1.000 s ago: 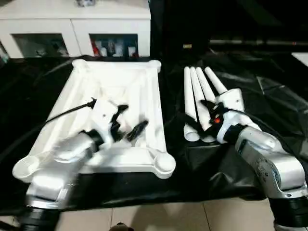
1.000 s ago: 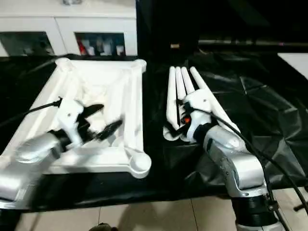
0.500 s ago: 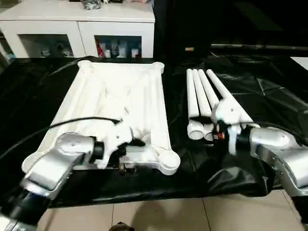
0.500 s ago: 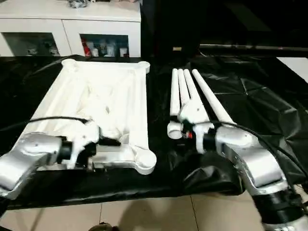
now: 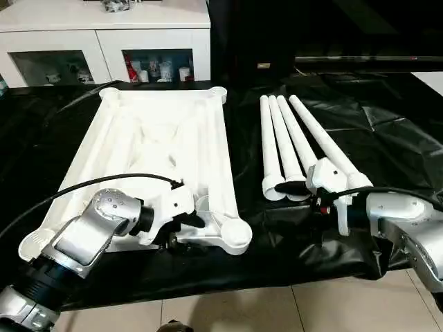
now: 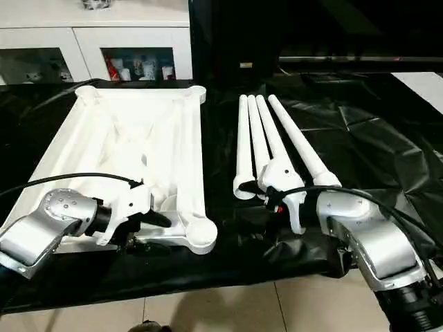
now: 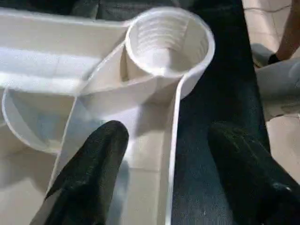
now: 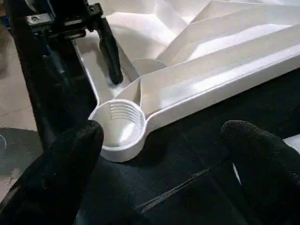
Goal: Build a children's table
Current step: Move to table
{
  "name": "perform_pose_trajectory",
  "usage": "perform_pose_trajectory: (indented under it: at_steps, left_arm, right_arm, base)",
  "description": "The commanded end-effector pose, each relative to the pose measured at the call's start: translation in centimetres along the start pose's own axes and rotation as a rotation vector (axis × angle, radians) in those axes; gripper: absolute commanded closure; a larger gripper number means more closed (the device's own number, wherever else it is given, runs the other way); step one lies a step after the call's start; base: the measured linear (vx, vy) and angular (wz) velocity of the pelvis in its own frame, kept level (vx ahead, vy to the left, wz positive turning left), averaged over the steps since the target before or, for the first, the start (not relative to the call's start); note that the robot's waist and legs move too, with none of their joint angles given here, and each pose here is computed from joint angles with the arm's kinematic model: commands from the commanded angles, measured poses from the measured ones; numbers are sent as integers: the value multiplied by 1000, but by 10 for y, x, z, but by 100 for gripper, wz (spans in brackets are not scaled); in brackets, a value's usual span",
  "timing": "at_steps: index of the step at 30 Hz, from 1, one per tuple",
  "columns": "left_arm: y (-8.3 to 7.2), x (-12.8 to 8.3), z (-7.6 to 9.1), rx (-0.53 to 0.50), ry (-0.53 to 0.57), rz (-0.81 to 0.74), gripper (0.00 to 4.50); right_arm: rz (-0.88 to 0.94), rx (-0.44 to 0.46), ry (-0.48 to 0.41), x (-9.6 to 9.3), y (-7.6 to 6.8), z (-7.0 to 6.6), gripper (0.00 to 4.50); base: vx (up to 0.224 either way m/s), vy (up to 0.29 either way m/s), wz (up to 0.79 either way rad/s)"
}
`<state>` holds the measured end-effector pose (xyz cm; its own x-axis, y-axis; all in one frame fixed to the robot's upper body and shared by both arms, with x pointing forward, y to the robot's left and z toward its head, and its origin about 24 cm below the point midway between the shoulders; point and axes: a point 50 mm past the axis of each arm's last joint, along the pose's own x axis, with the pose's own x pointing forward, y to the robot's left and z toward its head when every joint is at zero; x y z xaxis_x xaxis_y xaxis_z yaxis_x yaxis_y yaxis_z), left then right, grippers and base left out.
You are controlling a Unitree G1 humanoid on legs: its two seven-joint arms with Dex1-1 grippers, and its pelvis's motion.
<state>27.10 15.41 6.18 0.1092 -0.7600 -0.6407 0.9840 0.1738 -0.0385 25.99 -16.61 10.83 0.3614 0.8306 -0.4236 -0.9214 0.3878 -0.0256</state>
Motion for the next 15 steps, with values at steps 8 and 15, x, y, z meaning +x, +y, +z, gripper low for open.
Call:
perform_pose_trajectory:
  at_steps: [8,15]
  left_arm:
    - [9,-5,0,39,54,45,235]
    - [15,-7,-1,36,58,88,290]
  right_arm:
    - [28,-32,4,3,7,5,0]
    - [64,-22,-1,3,10,6,0]
  base:
    - [0,0,0]
    - [0,0,0]
